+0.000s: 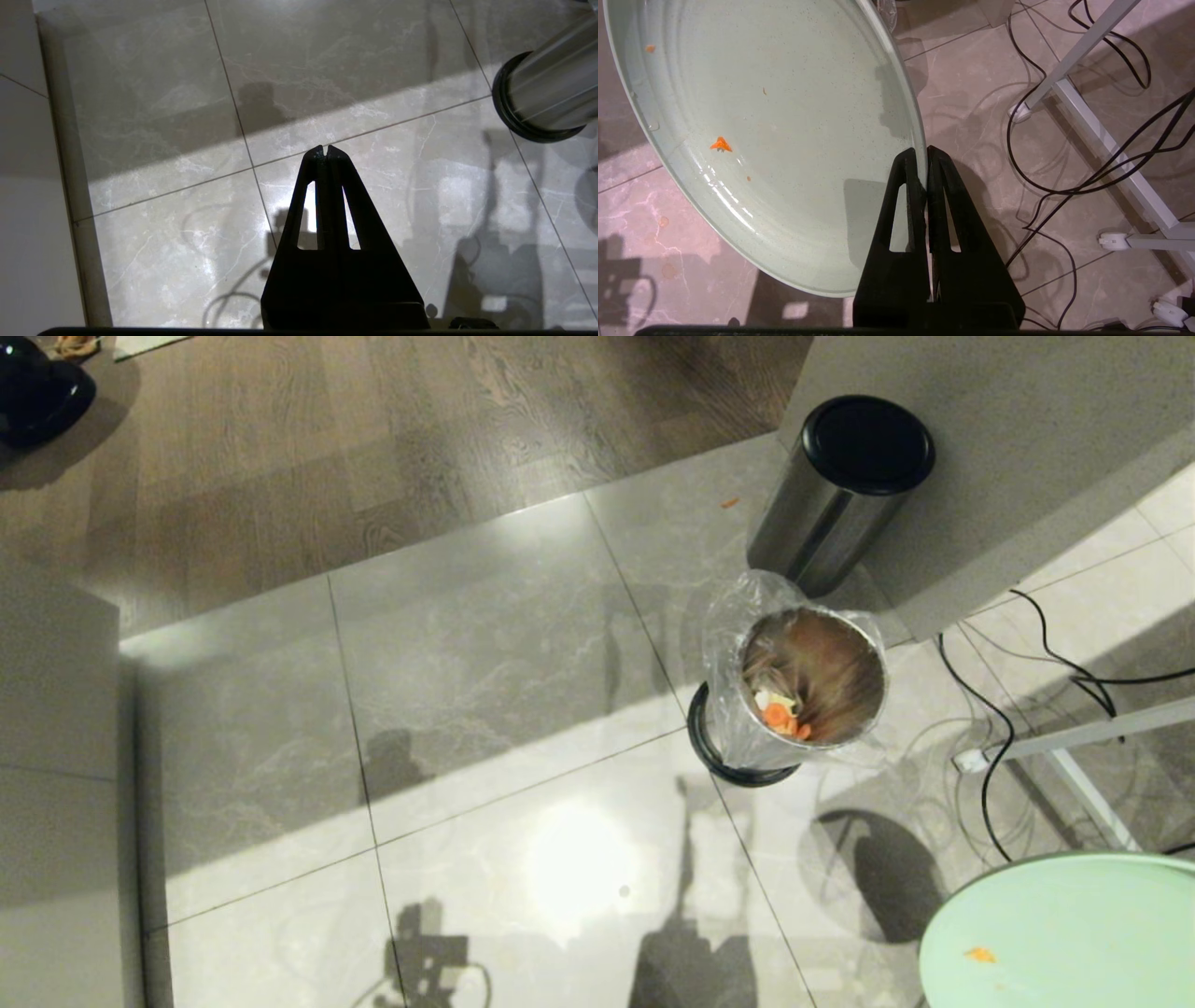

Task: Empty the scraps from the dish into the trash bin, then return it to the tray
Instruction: Put the plate back to the table

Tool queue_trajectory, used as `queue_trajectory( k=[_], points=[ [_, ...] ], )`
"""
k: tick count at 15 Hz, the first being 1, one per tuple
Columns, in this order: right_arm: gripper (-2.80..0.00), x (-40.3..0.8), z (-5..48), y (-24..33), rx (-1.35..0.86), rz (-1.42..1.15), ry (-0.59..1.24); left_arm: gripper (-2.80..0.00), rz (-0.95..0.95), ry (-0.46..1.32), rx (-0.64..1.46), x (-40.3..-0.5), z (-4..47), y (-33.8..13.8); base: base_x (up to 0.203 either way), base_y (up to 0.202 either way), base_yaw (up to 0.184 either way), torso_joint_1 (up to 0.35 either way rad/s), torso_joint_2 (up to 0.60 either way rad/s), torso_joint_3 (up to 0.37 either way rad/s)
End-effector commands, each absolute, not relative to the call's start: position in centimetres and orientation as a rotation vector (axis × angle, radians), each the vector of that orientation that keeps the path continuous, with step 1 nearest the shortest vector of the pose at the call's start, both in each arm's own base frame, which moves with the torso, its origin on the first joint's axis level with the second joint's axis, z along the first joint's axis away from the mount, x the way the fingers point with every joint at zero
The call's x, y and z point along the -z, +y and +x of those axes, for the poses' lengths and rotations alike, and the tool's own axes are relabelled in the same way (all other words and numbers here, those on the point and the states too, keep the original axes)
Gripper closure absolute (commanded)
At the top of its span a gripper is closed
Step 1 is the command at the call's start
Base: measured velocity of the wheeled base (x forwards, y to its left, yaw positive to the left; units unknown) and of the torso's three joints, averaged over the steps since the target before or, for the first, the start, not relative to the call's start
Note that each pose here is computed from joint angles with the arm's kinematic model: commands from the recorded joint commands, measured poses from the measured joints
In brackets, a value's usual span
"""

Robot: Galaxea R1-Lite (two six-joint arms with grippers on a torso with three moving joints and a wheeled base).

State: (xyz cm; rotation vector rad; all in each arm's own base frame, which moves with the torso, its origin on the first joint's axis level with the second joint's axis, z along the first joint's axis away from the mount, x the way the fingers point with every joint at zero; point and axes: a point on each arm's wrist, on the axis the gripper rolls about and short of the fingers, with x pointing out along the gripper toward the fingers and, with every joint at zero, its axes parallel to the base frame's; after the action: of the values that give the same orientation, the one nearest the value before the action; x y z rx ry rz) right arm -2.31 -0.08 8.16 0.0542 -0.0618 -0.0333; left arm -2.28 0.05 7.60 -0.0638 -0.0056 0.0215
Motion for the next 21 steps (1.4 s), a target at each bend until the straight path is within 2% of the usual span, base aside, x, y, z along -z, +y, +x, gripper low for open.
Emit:
queue_trajectory(
  k=[1, 16, 21],
  points=[
    [0.0, -8.16, -2.3, -0.08, 0.034, 0.055, -0.061, 0.0, -0.064, -0.005, -0.023, -7.61, -2.27, 0.05, 0.0, 0.0, 0.0, 0.0, 0.0, 0.0],
    [0.0, -8.18, -2.3, -0.08, 0.034, 0.051, -0.062, 0.0, -0.064, -0.005, -0.021, -7.61, -2.27, 0.06, 0.0, 0.0, 0.0, 0.0, 0.0, 0.0],
    [0.0, -8.16, -2.3, -0.08, 0.034, 0.049, -0.061, 0.0, -0.064, -0.005, -0.023, -7.61, -2.27, 0.05, 0.0, 0.0, 0.0, -0.013, -0.27, -0.293]
  ],
)
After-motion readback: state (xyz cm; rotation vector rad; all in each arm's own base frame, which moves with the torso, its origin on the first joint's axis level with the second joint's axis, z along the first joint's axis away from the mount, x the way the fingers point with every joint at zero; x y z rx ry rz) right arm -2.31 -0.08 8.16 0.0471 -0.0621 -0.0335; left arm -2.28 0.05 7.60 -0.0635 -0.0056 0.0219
